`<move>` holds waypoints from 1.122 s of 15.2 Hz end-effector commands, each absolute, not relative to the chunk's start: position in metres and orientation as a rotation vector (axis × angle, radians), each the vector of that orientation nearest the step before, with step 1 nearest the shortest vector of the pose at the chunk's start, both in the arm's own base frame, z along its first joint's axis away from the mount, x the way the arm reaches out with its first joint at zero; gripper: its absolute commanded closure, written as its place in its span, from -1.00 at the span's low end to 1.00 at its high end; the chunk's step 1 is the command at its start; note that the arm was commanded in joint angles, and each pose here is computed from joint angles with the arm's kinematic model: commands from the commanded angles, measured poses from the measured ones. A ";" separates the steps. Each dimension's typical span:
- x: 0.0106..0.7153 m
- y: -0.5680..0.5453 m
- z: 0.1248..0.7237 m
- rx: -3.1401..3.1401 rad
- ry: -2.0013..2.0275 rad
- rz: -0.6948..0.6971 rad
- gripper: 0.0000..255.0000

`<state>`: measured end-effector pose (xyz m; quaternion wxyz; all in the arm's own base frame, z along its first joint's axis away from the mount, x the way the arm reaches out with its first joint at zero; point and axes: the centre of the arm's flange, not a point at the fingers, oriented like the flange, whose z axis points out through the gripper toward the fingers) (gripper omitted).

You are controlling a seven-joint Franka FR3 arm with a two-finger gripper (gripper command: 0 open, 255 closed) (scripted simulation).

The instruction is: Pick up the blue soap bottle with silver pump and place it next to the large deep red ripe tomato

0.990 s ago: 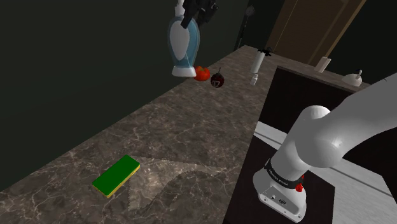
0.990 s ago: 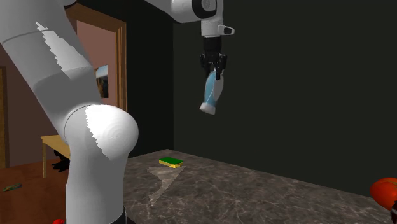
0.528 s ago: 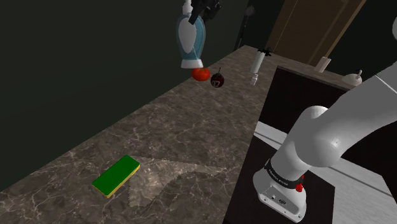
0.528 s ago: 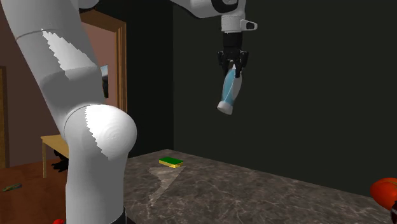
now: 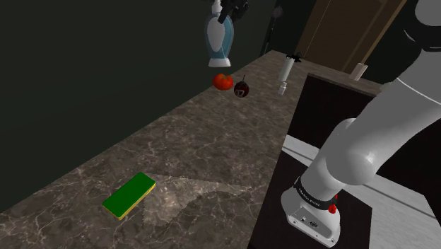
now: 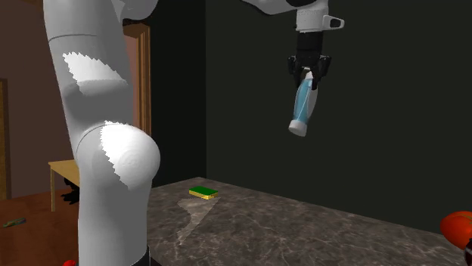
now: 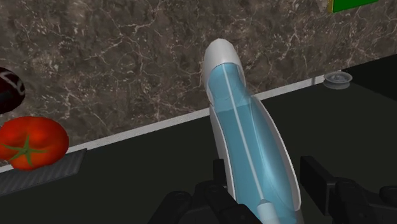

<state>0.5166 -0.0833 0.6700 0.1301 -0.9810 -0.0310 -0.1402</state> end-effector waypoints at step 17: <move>0.617 -0.277 0.661 -2.851 -0.092 -0.409 1.00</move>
